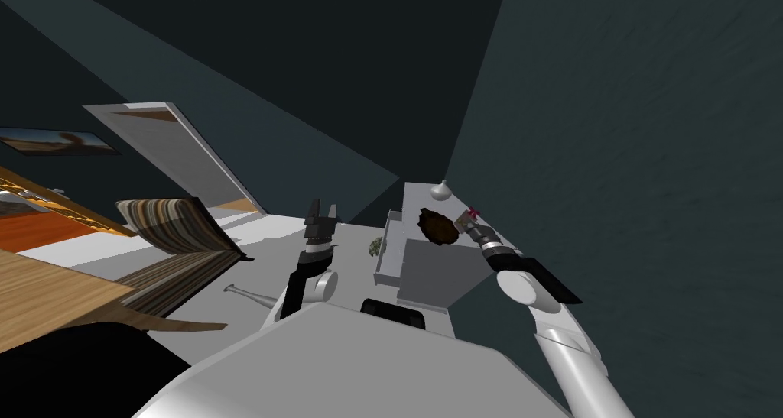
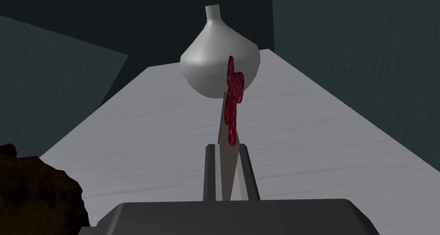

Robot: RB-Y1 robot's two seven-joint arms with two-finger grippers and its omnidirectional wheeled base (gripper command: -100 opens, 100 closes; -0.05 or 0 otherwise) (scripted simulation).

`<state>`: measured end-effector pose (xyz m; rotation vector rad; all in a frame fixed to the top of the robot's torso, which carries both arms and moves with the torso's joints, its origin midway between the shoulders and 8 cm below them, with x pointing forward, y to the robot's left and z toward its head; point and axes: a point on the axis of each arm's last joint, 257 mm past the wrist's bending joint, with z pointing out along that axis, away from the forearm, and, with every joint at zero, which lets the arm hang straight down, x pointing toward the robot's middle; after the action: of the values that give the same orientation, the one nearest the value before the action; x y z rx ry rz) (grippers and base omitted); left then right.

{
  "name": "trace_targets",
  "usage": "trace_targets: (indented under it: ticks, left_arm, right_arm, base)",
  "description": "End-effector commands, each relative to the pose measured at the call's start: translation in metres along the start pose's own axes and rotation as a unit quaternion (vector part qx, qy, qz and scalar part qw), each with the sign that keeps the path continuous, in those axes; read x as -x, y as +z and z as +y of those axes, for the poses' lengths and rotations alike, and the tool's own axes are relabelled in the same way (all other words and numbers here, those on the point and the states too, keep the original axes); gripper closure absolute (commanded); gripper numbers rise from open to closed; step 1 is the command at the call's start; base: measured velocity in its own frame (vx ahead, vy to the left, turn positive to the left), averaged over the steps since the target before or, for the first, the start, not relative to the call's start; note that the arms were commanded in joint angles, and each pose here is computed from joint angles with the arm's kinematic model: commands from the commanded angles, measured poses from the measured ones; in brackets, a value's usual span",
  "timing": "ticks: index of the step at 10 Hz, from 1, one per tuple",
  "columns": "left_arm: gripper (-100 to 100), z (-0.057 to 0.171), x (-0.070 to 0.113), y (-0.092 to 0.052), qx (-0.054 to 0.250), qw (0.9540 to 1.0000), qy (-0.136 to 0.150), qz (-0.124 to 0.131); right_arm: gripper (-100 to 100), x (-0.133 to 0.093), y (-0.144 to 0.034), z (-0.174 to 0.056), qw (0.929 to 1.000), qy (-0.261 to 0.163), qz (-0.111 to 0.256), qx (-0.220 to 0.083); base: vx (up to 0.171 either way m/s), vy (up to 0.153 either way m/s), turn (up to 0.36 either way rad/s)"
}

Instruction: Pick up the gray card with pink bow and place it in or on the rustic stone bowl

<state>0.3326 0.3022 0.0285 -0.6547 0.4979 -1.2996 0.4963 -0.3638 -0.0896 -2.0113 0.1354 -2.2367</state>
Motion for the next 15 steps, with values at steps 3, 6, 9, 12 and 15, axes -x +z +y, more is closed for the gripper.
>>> trace_targets:
  ticks: [3, 6, 9, 12, 15]
  left_arm:
    - [0, 0.0, 0.0, 0.0, 0.0, 1.0, 0.0, 0.0]
    - [0, 0.0, 0.0, 0.0, 0.0, 1.0, 0.0, 0.0]
    - [0, 0.0, 0.0, 0.0, 0.0, 1.0, 0.0, 0.0]
    - [0, 0.0, 0.0, 0.0, 0.0, 1.0, 0.0, 0.0]
    - [0, 0.0, 0.0, 0.0, 0.0, 1.0, 0.0, 0.0]
  right_arm:
    - [100, -0.015, -0.004, 0.016, 0.9991, 0.041, 0.007, 0.006]
    - [100, -0.026, -0.008, 0.024, 0.9974, 0.071, 0.013, 0.007]
    - [100, -0.041, -0.014, 0.026, 0.9951, 0.098, 0.016, 0.002]
    - [100, -0.055, -0.02, 0.017, 0.9955, 0.093, 0.012, -0.012]
    - [100, -0.067, -0.025, 0.006, 0.9968, 0.075, 0.003, -0.028]
  base:
    - [-0.086, 0.062, -0.005]
    - [-0.084, 0.079, -0.013]
    - [-0.041, 0.079, -0.034]
    - [0.047, 0.114, -0.07]
    - [0.064, 0.102, -0.068]
